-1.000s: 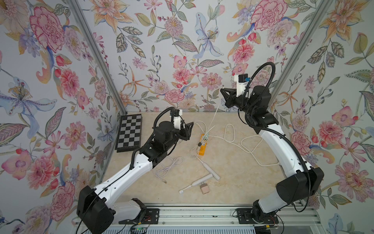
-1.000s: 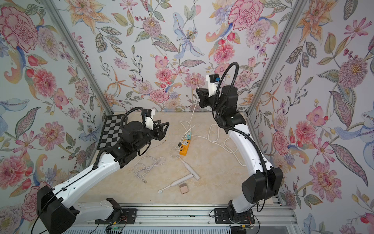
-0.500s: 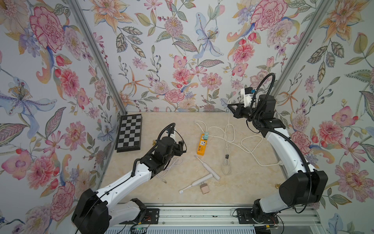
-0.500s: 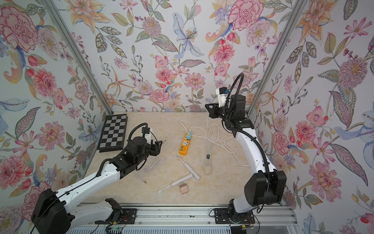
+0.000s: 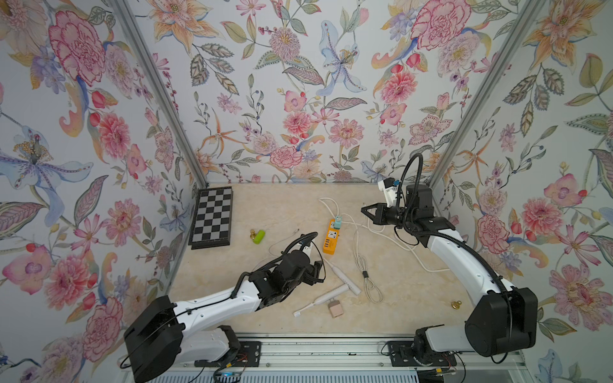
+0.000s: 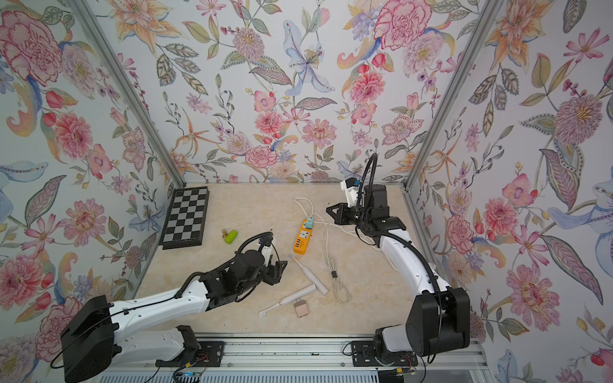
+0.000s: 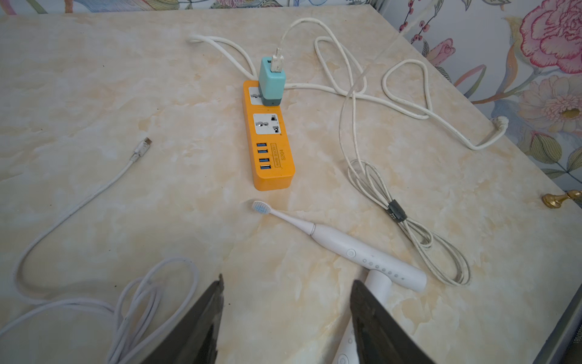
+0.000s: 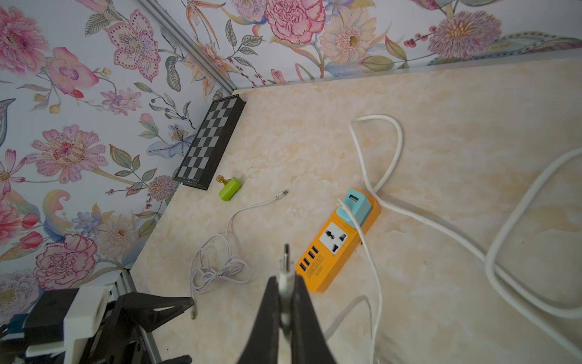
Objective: Charge the electric toothbrush
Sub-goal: Pick up the electric toothbrush from the center of the board.
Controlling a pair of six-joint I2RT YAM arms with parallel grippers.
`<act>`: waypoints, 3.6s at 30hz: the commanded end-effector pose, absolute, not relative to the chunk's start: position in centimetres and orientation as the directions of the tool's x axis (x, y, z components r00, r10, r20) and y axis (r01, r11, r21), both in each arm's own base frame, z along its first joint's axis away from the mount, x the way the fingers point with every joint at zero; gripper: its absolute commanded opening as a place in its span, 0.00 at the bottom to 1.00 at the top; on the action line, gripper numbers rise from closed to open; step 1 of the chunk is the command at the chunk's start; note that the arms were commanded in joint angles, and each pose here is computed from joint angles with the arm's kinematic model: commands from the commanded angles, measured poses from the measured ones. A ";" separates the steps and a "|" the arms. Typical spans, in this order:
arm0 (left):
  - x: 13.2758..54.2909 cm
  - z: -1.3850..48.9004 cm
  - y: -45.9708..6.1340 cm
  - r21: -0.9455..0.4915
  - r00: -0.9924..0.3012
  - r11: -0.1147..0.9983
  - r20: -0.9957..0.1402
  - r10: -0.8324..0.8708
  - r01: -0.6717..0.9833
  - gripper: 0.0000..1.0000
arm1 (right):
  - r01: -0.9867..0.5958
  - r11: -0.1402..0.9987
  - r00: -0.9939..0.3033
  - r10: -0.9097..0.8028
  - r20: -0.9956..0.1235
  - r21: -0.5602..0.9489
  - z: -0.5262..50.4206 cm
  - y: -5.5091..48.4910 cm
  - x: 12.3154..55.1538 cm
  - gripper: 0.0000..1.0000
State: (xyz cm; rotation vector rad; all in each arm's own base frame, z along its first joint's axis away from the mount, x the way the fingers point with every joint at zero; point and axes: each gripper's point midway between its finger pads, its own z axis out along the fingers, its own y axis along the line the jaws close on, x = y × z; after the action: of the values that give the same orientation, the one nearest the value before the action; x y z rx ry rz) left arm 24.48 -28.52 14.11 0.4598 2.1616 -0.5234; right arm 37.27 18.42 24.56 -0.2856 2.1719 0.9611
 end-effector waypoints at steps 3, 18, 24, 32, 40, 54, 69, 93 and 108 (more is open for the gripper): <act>25.0 13.4 -31.5 -0.364 -0.625 0.824 -0.780 -0.016 0.434 0.68 | -0.364 0.699 -0.796 0.111 -0.596 0.616 21.4 18.3 34.0 0.00; 25.9 6.9 -37.7 -0.368 -0.852 0.918 -0.519 -0.069 0.150 0.68 | -0.157 0.743 -0.860 0.221 -0.459 0.651 15.5 14.9 30.3 0.00; 25.7 4.8 -40.1 -0.353 -0.893 0.923 -0.450 -0.027 0.150 0.62 | -0.110 0.752 -0.853 0.264 -0.450 0.650 14.8 13.3 30.2 0.00; 24.9 3.0 -39.4 -0.246 -0.907 0.961 -0.420 0.009 0.124 0.57 | -0.104 0.730 -0.843 0.296 -0.450 0.675 14.7 12.6 30.4 0.00; 26.2 5.8 -40.1 -0.228 -0.878 0.965 -0.478 0.003 0.127 0.57 | -0.128 0.725 -0.831 0.294 -0.473 0.676 14.8 12.6 30.3 0.00; 23.3 5.3 -38.6 -0.354 -0.905 0.935 -0.389 -0.175 -0.029 0.65 | -0.134 0.720 -0.832 0.291 -0.472 0.681 14.4 12.6 30.4 0.00; 24.8 3.2 -38.9 -0.308 -0.906 0.949 -0.382 -0.185 -0.064 0.64 | -0.147 0.711 -0.823 0.297 -0.484 0.687 15.0 12.3 30.5 0.00; 29.2 0.9 -32.7 -0.118 -0.874 0.979 -0.441 -0.202 -0.167 0.39 | -0.161 0.697 -0.809 0.313 -0.498 0.699 15.8 12.4 31.0 0.00; 37.2 2.9 -27.8 -0.050 -0.826 0.996 -0.556 -0.091 -0.077 0.29 | -0.173 0.706 -0.799 0.307 -0.517 0.687 16.0 13.1 31.1 0.00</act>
State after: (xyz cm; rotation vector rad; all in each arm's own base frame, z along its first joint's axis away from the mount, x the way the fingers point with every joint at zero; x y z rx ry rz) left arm 35.65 -29.39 2.37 -0.2237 2.5807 -0.1134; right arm 31.17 12.93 15.68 0.1036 2.3081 1.0150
